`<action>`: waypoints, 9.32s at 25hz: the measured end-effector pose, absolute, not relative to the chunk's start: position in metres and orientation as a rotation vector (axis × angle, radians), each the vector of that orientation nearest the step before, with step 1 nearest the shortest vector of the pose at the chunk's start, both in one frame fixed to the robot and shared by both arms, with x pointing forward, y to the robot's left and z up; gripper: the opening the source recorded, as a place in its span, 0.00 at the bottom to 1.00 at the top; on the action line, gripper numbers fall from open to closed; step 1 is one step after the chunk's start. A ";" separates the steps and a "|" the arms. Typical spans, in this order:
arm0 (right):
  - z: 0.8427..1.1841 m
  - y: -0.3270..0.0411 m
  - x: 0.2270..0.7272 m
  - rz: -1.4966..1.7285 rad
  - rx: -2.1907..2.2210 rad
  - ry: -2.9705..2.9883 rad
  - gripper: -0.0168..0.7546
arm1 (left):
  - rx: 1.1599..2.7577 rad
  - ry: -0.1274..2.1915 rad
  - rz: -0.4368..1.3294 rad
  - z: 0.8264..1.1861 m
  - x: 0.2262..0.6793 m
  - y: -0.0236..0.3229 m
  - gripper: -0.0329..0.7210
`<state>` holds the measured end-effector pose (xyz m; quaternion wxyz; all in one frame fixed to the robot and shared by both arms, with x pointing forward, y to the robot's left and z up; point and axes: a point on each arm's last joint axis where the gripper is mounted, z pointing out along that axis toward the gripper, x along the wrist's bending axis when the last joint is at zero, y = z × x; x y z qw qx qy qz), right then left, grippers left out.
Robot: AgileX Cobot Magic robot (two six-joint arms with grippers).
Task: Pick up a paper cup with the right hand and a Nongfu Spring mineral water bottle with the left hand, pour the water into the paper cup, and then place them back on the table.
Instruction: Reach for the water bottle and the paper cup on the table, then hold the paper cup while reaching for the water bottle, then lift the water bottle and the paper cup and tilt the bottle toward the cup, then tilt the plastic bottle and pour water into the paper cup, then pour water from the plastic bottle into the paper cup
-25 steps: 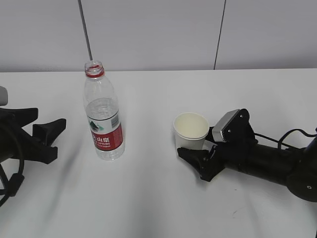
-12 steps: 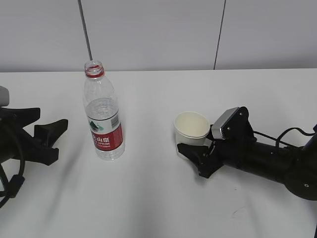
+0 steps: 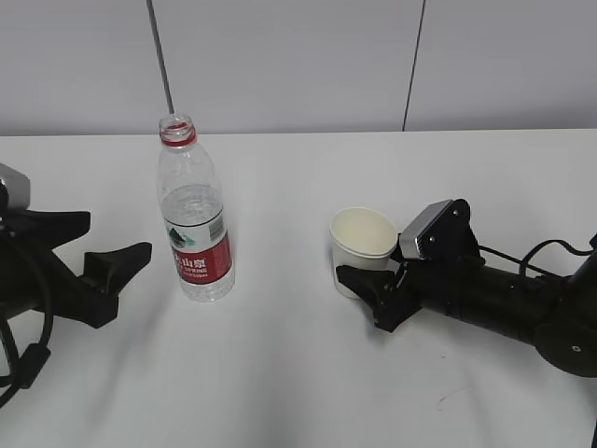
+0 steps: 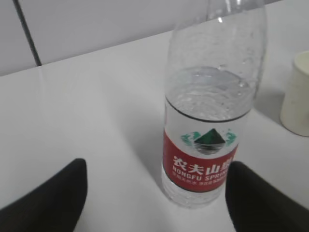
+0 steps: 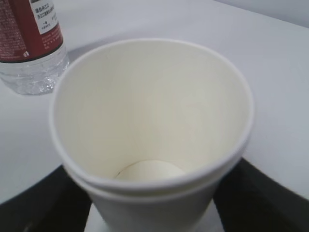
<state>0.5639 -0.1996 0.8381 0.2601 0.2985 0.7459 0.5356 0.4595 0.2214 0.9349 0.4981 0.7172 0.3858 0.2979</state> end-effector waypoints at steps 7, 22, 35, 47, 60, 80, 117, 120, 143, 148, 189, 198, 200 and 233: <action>0.838 -0.200 0.564 1.453 0.811 2.015 0.71 | 1.739 0.912 0.664 0.920 0.463 0.216 0.77; 0.838 -0.200 0.564 1.453 0.811 2.015 0.71 | 1.720 0.822 0.566 0.888 0.497 0.197 0.78; 0.838 -0.200 0.564 1.453 0.811 2.015 0.71 | 1.718 0.786 0.500 0.875 0.520 0.175 0.78; 0.838 -0.200 0.564 1.453 0.811 2.015 0.71 | 1.694 0.806 0.527 0.872 0.534 0.174 0.77; 0.838 -0.200 0.564 1.453 0.811 2.015 0.71 | 1.724 0.806 0.522 0.873 0.534 0.173 0.59; 0.850 -0.195 0.562 1.490 0.728 2.048 0.71 | 2.088 0.736 0.722 0.930 0.559 0.181 0.59; 0.878 -0.173 0.603 1.612 0.611 2.167 0.71 | 2.444 0.179 1.111 0.985 0.597 0.144 0.58; 0.879 -0.171 0.604 1.613 0.590 2.171 0.71 | 2.474 0.132 1.156 0.988 0.599 0.143 0.58; 0.879 -0.159 0.605 1.557 0.565 2.217 0.71 | 2.634 -0.128 1.378 0.994 0.602 0.145 0.58; 0.879 -0.159 0.605 1.558 0.567 2.218 0.71 | 2.646 -0.180 1.408 0.995 0.602 0.145 0.58; 0.876 -0.157 0.600 1.542 0.460 2.289 0.71 | 2.680 -0.498 1.550 0.997 0.606 0.146 0.58; 0.875 -0.157 0.598 1.536 0.426 2.312 0.71 | 2.682 -0.550 1.580 0.998 0.606 0.147 0.58; 0.875 -0.157 0.598 1.538 0.428 2.314 0.71 | 2.682 -0.555 1.582 0.998 0.606 0.146 0.58; 0.872 -0.157 0.595 1.513 0.401 2.362 0.71 | 2.685 -0.554 1.591 0.998 0.607 0.147 0.58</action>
